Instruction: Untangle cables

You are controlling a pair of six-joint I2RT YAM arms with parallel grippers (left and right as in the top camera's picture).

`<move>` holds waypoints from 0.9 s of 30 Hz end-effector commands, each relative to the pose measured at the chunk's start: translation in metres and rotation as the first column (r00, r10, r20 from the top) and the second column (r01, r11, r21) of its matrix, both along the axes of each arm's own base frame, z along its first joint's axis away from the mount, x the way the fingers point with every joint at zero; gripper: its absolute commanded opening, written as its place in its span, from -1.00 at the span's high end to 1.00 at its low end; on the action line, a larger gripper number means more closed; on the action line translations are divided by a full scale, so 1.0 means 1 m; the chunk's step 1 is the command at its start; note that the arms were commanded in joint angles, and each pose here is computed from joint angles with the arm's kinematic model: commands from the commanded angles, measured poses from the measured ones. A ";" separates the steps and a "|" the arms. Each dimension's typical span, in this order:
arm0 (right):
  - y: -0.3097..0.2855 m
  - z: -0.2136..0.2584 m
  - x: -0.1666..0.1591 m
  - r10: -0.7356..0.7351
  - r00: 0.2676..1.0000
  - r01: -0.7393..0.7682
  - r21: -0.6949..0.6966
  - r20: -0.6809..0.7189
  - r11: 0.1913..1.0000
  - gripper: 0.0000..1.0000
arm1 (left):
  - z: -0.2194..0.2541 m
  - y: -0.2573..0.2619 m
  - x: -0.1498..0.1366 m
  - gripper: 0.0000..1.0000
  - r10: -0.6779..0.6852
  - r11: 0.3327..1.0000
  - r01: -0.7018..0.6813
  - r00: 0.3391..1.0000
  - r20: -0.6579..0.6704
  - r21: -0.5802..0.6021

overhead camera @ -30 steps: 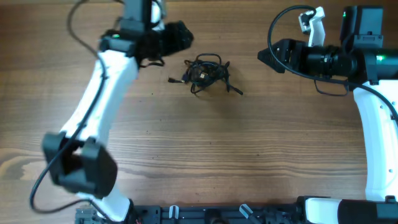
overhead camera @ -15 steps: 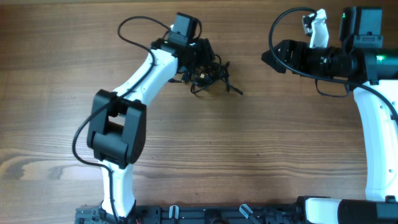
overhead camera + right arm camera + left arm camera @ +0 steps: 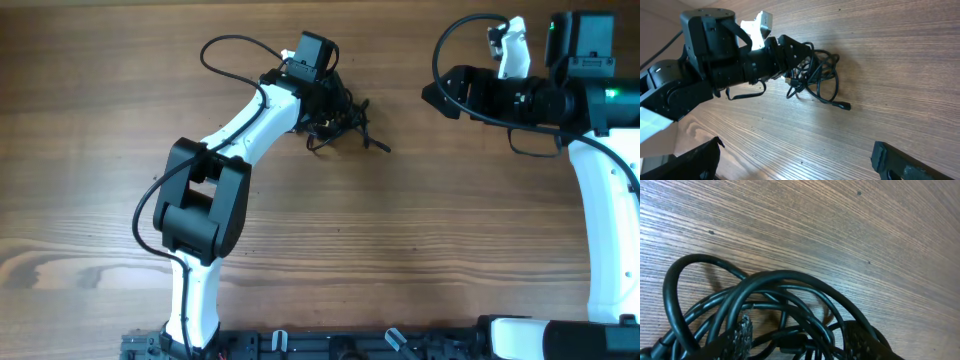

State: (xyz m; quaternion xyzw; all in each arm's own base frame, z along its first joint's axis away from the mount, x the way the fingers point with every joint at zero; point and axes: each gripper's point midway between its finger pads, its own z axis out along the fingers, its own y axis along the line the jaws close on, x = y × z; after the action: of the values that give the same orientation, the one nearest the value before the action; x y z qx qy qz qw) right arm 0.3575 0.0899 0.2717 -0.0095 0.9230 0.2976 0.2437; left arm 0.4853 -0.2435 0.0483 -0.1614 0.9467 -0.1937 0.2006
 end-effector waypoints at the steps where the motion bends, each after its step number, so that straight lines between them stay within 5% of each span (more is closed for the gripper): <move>1: -0.005 -0.002 0.004 -0.015 1.000 0.015 -0.026 -0.001 1.000 -0.99 | 0.031 0.009 0.007 -0.25 0.039 0.999 -0.040 0.997 0.063 0.011; 12: -0.005 -0.003 0.003 -0.015 1.000 0.015 -0.026 -0.006 1.000 -0.99 | 0.010 0.020 -0.002 -0.26 0.063 0.992 -0.065 0.998 0.023 0.107; 17: -0.005 -0.003 0.003 -0.015 1.000 0.015 -0.026 -0.007 1.000 -1.00 | -0.010 0.009 -0.008 0.03 0.041 0.992 -0.040 0.999 -0.005 0.122; 23: -0.005 -0.003 0.002 -0.015 1.000 0.015 -0.025 -0.010 1.000 -0.99 | -0.030 0.007 -0.009 0.08 0.041 0.987 -0.038 0.999 -0.016 0.156; 26: -0.006 -0.004 0.002 -0.020 1.000 0.020 -0.033 -0.010 0.999 -0.99 | -0.041 0.009 -0.010 0.46 0.044 0.984 -0.038 0.999 -0.033 0.172; 27: -0.007 -0.004 0.003 -0.023 1.000 0.023 -0.037 -0.011 0.999 -1.00 | -0.043 0.010 -0.012 0.92 0.044 0.984 -0.036 0.998 -0.041 0.177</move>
State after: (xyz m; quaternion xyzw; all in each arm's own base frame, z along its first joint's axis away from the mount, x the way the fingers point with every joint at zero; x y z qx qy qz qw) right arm 0.3564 0.0871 0.2688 -0.0051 0.9269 0.2887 0.2399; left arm 0.4748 -0.2369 0.0220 -0.1637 0.9576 -0.1209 0.2037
